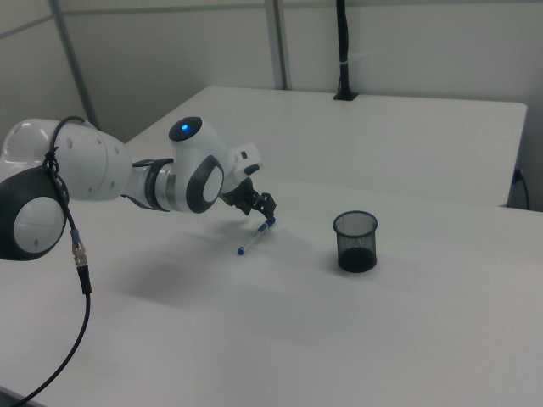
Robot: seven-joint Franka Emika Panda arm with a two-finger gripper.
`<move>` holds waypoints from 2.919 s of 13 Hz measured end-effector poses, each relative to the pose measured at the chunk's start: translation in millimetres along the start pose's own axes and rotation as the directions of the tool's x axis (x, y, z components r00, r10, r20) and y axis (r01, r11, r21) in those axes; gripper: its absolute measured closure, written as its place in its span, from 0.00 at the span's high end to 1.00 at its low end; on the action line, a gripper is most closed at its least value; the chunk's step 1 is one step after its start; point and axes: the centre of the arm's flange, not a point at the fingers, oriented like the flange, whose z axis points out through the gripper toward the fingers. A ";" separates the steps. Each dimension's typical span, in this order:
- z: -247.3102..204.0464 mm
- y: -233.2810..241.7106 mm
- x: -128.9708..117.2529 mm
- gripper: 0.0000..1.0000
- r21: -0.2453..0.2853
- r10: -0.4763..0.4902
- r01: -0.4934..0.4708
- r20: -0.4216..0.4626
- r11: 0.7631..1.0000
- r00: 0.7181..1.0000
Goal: Insert the marker
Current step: 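Lower the open gripper over the marker and close it around the marker, then lift the marker and carry it above the black mesh pen cup, then lower the marker into the cup and open the gripper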
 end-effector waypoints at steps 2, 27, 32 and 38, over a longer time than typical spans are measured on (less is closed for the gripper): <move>1.4 8.4 0.0 0.70 -0.018 -0.011 0.011 0.000 1.000 1.000; -99.2 220.6 44.4 0.18 -0.184 0.190 -0.278 -0.387 0.943 0.902; -61.7 243.7 21.0 0.18 -0.196 0.190 -0.289 -0.408 0.937 0.893; -61.9 246.6 21.3 0.36 -0.197 0.193 -0.293 -0.412 0.935 0.891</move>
